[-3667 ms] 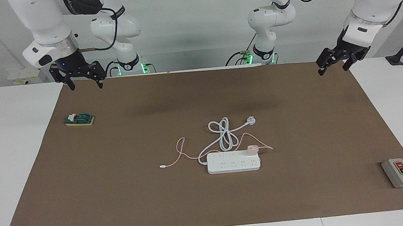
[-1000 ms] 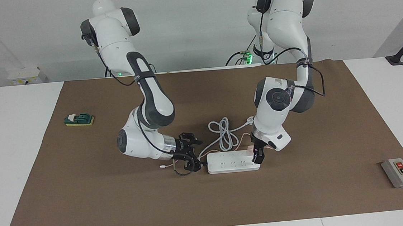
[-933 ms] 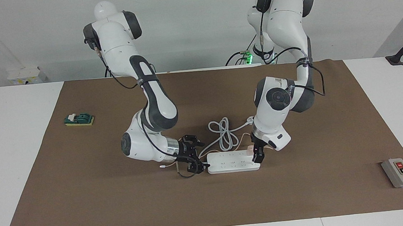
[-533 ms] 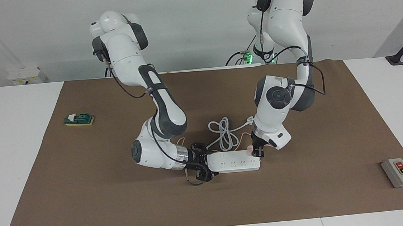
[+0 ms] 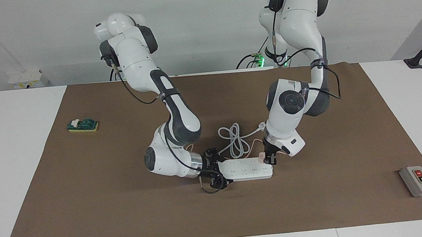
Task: Unplug charger and place it aside
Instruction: 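Grasp the pink charger with the left gripper while the right gripper holds the strip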
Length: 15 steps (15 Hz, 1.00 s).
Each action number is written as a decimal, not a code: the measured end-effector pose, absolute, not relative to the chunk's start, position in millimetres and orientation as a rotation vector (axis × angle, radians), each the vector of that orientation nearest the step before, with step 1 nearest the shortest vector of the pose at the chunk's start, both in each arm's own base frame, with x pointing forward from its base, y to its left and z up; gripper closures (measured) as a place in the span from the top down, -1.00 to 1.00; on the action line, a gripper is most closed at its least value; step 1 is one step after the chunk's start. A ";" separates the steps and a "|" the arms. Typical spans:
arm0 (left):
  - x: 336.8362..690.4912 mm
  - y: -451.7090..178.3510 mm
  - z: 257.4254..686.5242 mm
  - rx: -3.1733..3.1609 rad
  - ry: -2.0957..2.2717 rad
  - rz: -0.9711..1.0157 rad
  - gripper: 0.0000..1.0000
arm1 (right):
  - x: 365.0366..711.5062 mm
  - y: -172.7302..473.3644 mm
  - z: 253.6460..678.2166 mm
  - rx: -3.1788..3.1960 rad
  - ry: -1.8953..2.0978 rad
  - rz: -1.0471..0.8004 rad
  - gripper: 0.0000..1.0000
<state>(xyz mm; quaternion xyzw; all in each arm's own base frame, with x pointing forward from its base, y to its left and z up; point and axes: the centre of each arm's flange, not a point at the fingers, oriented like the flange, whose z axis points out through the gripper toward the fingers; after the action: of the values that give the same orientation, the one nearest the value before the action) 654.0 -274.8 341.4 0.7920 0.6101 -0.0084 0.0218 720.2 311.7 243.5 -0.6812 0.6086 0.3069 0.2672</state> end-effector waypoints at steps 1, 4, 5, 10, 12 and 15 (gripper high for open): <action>653.9 -274.8 341.4 2.454 1.890 -0.026 -0.41 | 720.9 309.1 244.6 -1.844 1.639 0.844 1.00; 653.9 -274.7 341.3 2.454 1.891 -0.026 -0.41 | 729.1 290.5 254.1 -1.834 1.642 0.889 1.00; 653.9 -274.7 341.3 2.454 1.891 -0.026 -0.41 | 731.1 285.9 254.6 -1.829 1.646 0.892 1.00; 653.9 -274.7 341.4 2.453 1.891 -0.026 -0.41 | 729.6 299.4 248.9 -1.830 1.644 0.863 1.00; 653.8 -274.8 341.4 2.453 1.891 -0.025 -0.41 | 724.8 311.9 247.0 -1.845 1.634 0.862 1.00; 653.8 -274.8 341.4 2.453 1.891 -0.025 -0.41 | 723.5 316.0 238.2 -1.850 1.639 0.845 1.00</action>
<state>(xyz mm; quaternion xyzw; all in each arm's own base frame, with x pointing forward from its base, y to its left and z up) 653.8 -274.8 341.4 0.7917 0.6104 -0.0081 0.0221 723.5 316.0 238.2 -0.6836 0.6055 0.3124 0.2615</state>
